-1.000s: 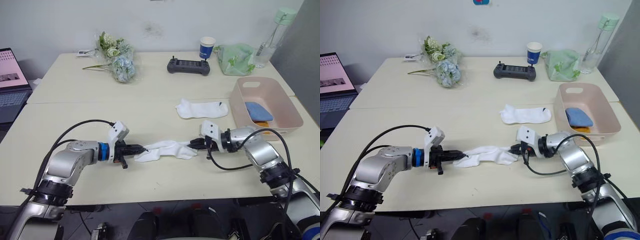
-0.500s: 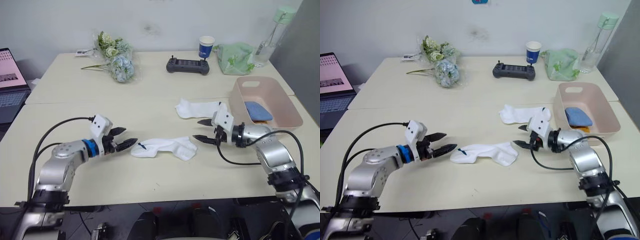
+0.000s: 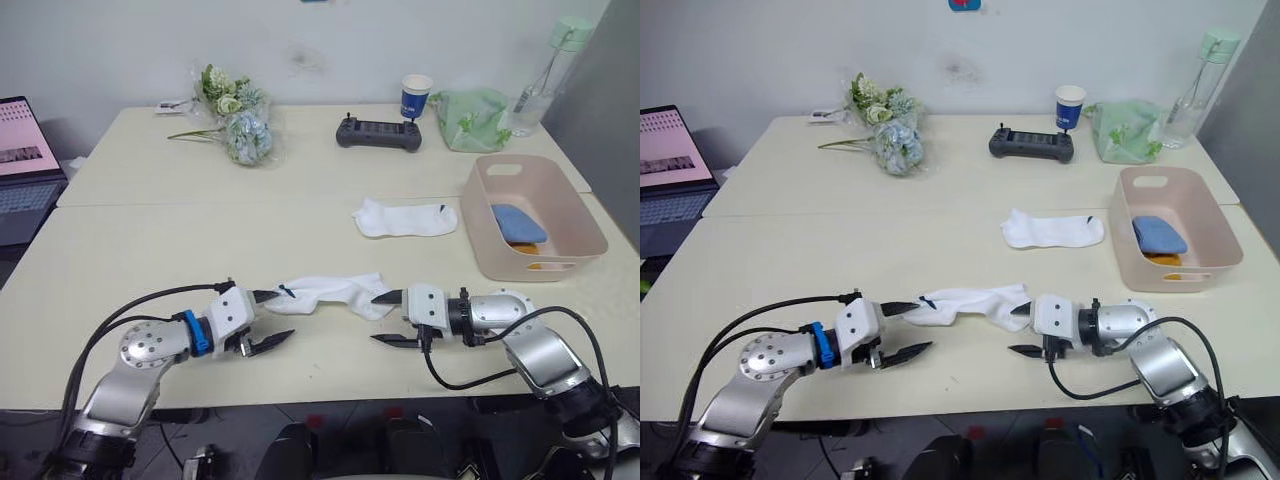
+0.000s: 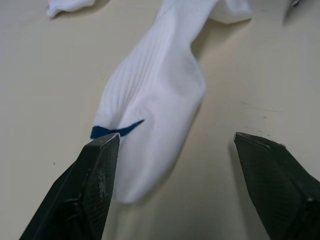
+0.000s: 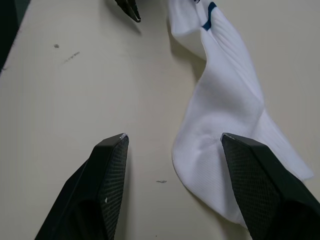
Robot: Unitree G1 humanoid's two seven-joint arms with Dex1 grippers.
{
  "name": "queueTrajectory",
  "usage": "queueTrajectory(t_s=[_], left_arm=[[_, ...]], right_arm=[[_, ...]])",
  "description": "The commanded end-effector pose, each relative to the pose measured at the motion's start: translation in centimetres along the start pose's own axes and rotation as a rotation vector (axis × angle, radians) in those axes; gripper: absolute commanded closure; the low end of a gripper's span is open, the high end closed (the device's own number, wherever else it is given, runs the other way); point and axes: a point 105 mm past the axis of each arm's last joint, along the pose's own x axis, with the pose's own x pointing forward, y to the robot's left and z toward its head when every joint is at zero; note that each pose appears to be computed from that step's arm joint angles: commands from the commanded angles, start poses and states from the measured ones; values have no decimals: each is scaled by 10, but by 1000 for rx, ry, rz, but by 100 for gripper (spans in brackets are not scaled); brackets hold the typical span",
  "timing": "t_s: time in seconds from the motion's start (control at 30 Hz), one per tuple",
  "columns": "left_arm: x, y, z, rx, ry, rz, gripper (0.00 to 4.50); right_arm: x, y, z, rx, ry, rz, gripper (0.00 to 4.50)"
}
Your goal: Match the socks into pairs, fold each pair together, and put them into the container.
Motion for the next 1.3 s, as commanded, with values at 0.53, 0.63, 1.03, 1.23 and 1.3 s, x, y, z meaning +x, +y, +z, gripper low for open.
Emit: queueTrajectory(t_s=[0.53,0.63,1.03,1.23,1.3], left_arm=[[0,7,-5,35,6,-19,450],[-11,0,-1,31,4,-67,450],[-27,-35,-8,-25,68,-238,450],[-34,-41,-5,-89,67,-270,383],[-42,-42,-4,-153,78,-290,322]], right_arm=[[-1,-14,8,-107,-10,0,448],[-8,-9,18,-119,-38,56,448],[-14,40,10,-82,29,279,448],[-19,37,20,-29,-8,245,348],[-26,31,26,13,-16,231,276]])
